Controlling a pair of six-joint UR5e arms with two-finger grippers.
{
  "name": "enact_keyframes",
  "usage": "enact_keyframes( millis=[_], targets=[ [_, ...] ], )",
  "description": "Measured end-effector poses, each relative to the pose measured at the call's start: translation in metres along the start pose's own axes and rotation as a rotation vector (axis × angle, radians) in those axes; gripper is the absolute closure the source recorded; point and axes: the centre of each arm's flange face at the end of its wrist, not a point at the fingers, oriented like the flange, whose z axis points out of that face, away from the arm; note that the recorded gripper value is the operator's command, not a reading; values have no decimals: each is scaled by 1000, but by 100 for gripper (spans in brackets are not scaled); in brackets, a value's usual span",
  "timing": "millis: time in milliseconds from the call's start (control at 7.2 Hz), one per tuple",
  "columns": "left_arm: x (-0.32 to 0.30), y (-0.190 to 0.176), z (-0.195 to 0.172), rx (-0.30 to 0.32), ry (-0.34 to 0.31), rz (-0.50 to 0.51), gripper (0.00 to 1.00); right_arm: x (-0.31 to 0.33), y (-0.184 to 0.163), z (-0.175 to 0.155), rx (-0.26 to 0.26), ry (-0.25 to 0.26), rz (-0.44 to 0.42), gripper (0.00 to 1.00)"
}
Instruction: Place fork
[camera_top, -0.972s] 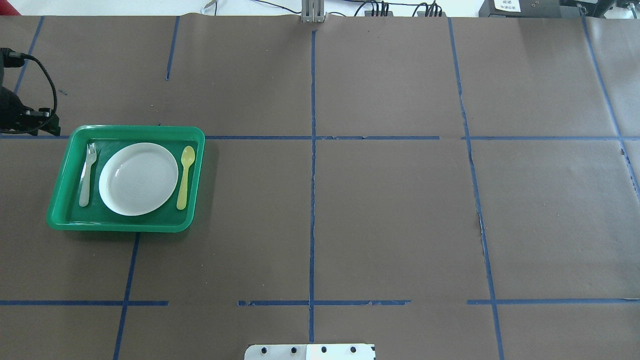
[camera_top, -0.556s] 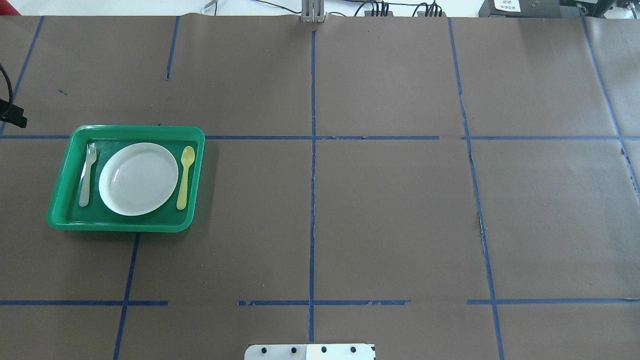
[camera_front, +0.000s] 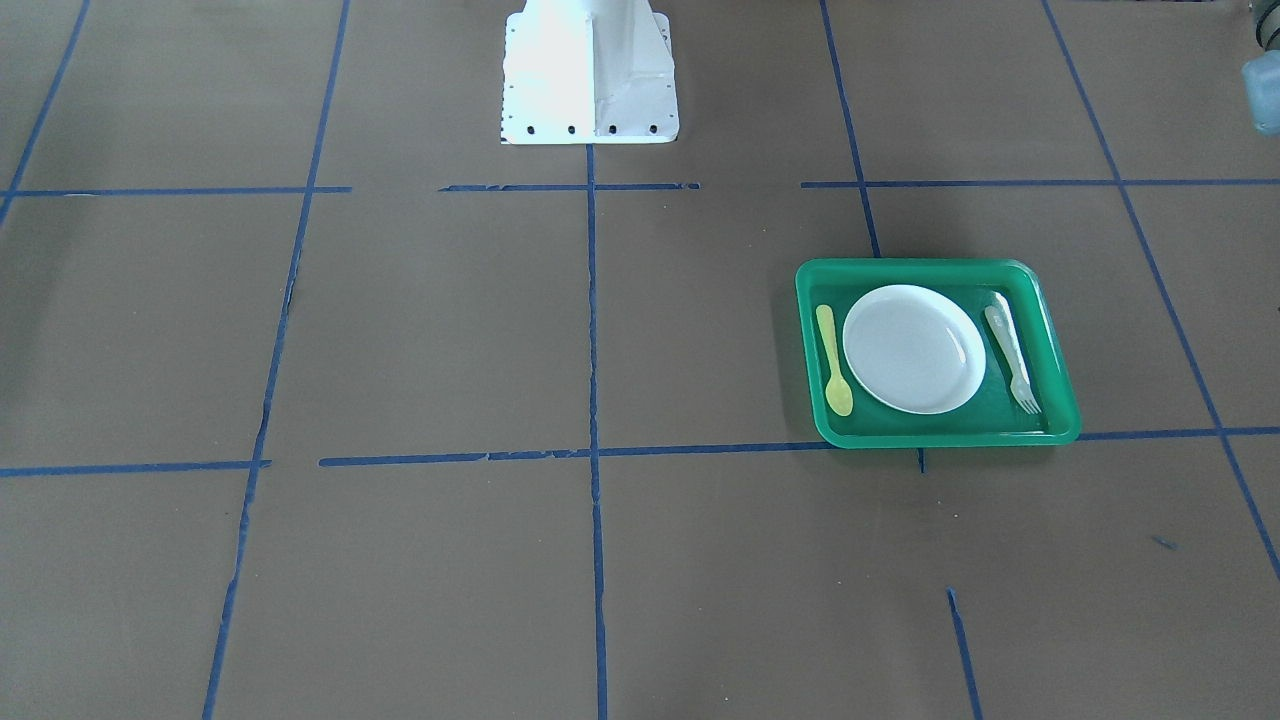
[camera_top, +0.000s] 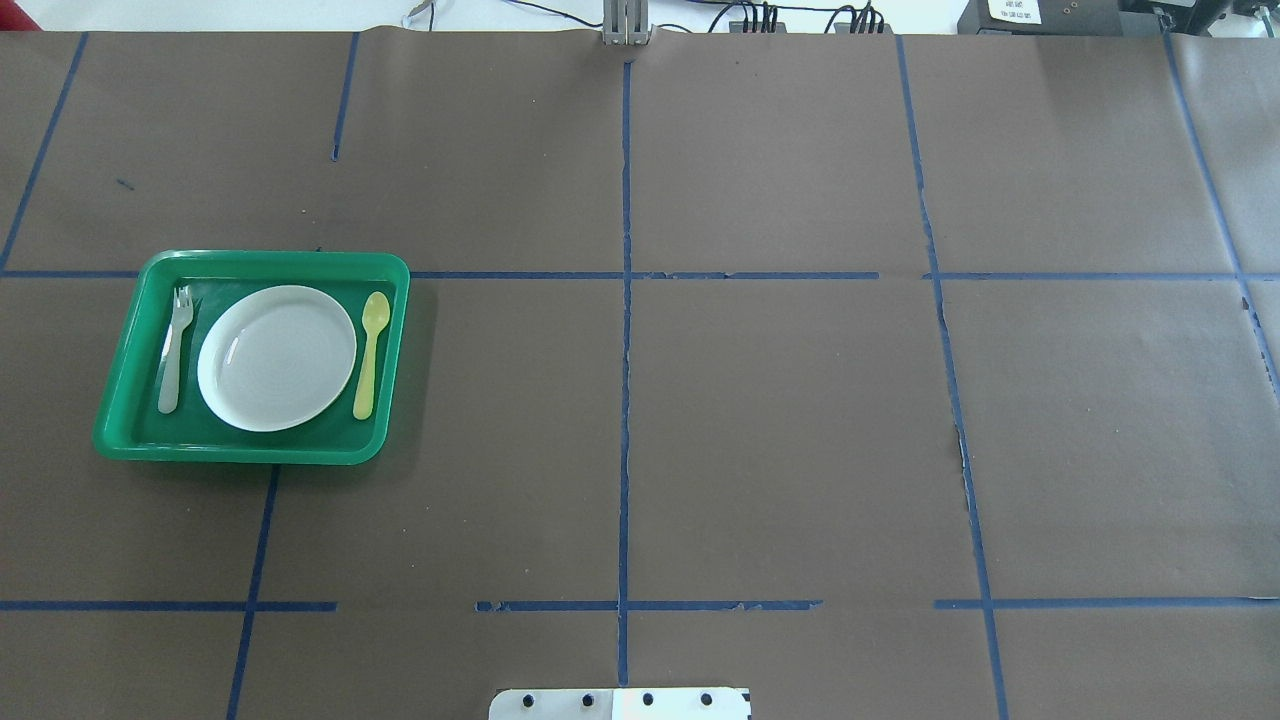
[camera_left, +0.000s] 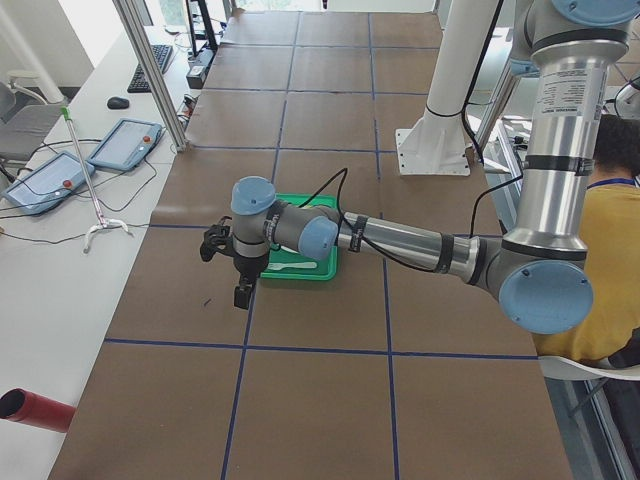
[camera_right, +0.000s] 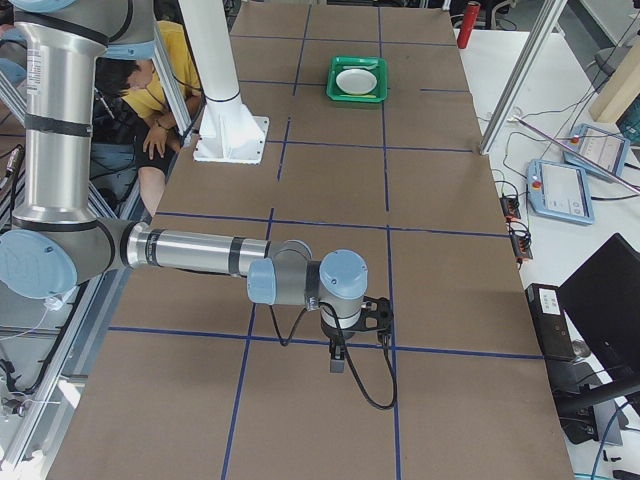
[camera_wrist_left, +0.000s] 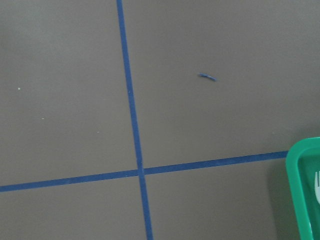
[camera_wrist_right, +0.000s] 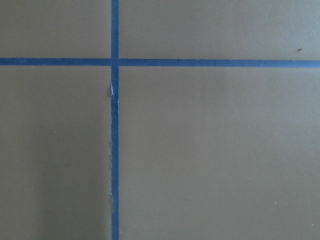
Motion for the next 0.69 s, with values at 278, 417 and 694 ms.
enact_keyframes(
  millis=[278,417,694],
  targets=[
    [-33,5,5,-73,56,24,0,0,0,0,0,0,0,0],
    [-37,3,5,-109,78,19,0,0,0,0,0,0,0,0],
    [-36,1,4,-137,103,25,0,0,0,0,0,0,0,0]
  ],
)
